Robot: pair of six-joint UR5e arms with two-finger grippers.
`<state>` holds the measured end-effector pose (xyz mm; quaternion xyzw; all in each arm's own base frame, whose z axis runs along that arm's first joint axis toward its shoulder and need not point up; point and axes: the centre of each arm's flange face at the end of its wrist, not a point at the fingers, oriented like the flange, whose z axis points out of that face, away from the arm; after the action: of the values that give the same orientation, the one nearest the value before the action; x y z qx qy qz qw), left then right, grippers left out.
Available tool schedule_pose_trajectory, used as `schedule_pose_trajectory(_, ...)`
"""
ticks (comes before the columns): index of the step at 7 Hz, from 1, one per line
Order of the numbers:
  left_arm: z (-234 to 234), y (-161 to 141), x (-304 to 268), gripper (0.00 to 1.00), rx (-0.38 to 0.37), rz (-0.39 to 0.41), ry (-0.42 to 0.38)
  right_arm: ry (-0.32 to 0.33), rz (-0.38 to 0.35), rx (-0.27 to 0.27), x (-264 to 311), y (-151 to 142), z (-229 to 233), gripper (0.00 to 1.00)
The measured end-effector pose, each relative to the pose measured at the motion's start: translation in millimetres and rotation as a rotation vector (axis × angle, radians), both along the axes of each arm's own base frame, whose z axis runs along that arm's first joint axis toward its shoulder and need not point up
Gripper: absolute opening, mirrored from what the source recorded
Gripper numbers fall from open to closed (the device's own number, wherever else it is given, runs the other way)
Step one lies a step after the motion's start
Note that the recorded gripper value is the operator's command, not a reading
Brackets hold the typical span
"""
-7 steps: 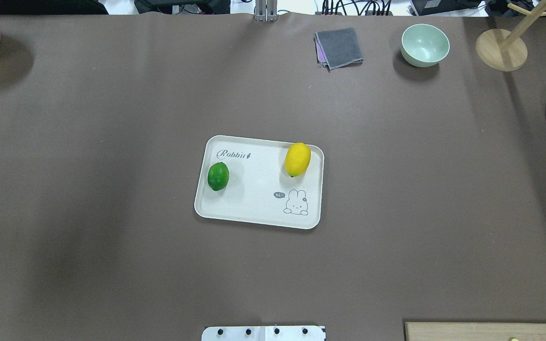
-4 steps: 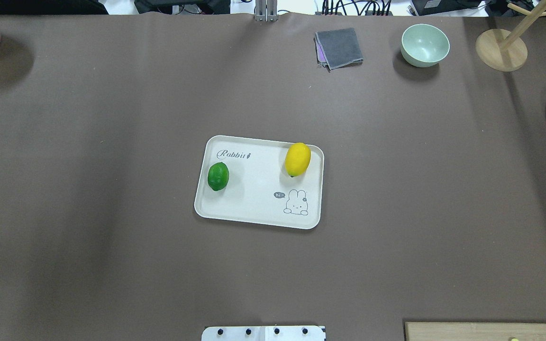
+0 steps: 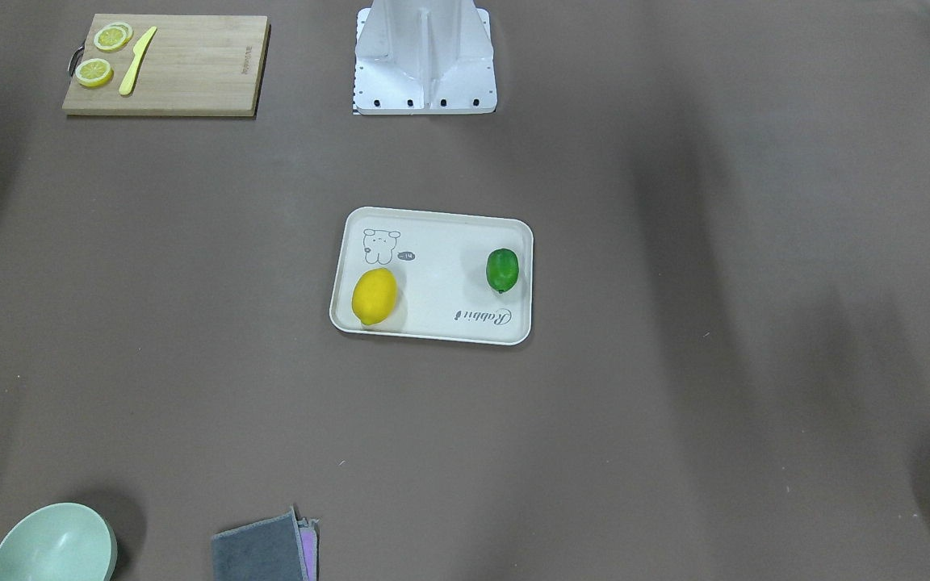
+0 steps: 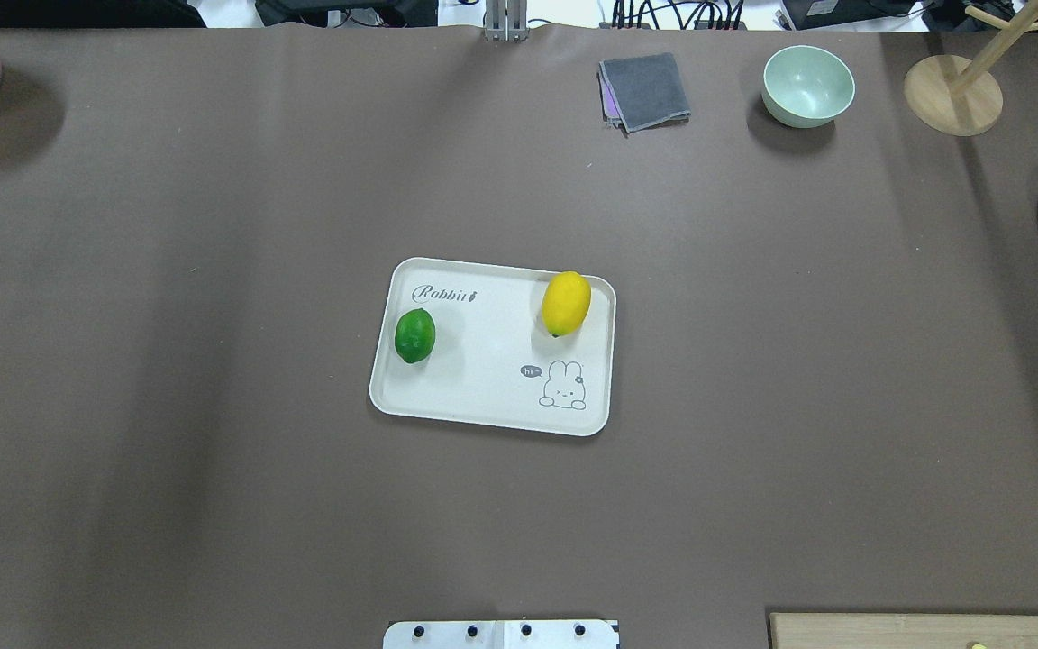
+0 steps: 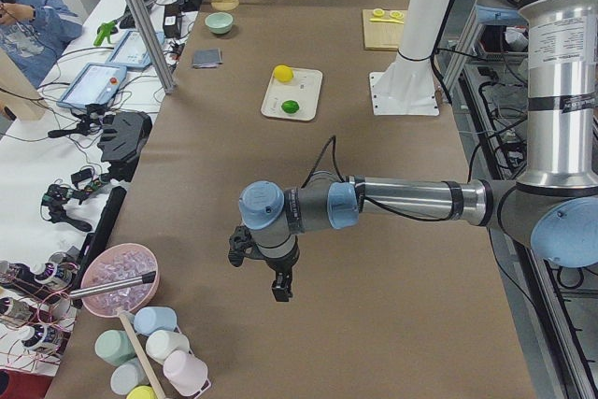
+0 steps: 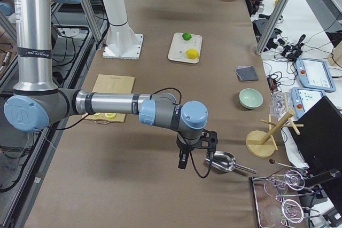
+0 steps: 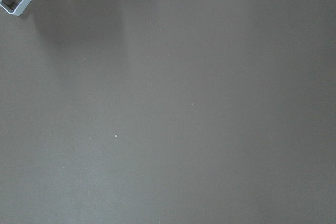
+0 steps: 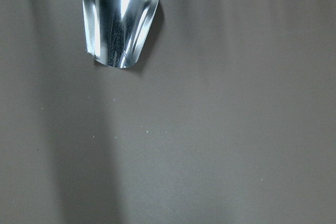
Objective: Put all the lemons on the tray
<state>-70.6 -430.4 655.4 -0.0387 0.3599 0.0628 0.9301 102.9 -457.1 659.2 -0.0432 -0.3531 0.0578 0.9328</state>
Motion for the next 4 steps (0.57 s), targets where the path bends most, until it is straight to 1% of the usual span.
schedule_pose_trajectory(1,-9.3,0.3,-1.7,0.98,-0.005,-0.004,-0.001,0.000,0.000,-0.001,0.0,0.3,0.5,1.00)
schedule_pose_trajectory(4,-33.1,-9.8,-7.5,0.98,-0.055,-0.017,0.001,0.000,0.000,-0.002,-0.1,1.0,1.4,1.00)
